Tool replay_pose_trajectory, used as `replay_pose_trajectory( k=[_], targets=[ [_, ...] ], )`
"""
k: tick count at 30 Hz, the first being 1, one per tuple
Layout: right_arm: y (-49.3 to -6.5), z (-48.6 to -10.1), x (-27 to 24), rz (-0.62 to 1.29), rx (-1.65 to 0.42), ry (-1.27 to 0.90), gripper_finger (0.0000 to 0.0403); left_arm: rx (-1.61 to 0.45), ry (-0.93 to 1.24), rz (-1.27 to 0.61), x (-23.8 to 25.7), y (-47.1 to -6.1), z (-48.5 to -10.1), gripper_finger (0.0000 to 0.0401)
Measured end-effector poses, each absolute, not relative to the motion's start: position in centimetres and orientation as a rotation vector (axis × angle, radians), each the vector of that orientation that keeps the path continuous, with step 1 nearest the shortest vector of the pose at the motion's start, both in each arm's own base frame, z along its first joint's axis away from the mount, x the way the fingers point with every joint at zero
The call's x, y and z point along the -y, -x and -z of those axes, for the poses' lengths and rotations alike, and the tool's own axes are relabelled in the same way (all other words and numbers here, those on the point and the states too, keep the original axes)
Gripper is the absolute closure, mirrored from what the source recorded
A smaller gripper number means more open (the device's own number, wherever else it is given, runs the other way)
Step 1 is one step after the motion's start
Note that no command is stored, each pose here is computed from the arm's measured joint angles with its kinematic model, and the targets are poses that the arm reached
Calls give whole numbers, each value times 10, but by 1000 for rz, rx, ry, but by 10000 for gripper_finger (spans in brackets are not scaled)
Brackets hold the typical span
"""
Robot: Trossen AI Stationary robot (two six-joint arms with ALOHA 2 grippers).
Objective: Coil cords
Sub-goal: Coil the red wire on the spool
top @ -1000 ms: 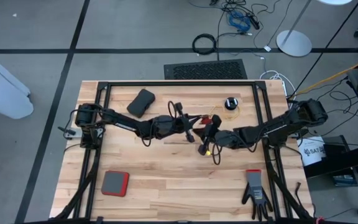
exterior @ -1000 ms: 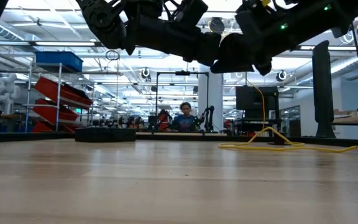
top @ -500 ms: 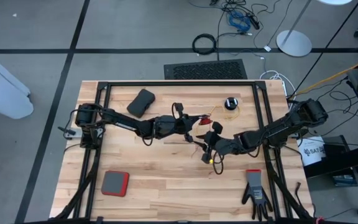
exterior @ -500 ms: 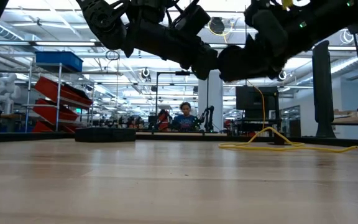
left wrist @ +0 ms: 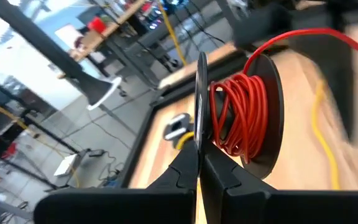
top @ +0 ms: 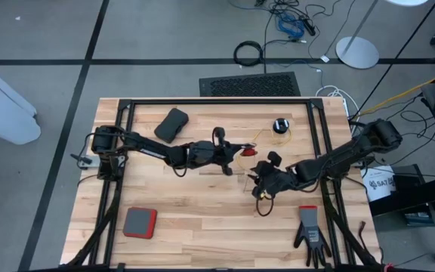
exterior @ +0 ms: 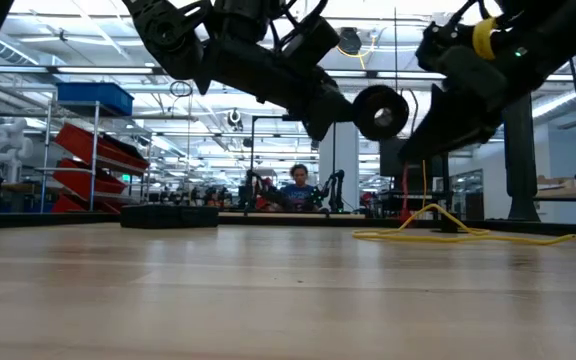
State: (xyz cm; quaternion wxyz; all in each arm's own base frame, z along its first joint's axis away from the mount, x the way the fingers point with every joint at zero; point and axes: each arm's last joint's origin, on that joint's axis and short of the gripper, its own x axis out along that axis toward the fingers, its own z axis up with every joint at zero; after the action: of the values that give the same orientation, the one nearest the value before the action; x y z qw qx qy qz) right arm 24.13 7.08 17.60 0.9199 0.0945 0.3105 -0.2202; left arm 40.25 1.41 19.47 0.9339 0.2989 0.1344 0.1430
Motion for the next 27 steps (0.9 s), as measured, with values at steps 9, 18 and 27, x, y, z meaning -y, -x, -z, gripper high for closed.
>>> replay_pose_trajectory(
  k=[9, 18, 27],
  targets=[
    [-229, -187, -69, 505, -620, -151, 331, -344, -623, -196, -12, -401, -187, 397],
    [-224, -192, -70, 470, -635, -141, 347, -441, -735, -152, -11, -398, -179, 397],
    [-222, -189, -69, 467, -672, -141, 398, -474, -759, -135, -11, -397, -176, 397]
  ],
)
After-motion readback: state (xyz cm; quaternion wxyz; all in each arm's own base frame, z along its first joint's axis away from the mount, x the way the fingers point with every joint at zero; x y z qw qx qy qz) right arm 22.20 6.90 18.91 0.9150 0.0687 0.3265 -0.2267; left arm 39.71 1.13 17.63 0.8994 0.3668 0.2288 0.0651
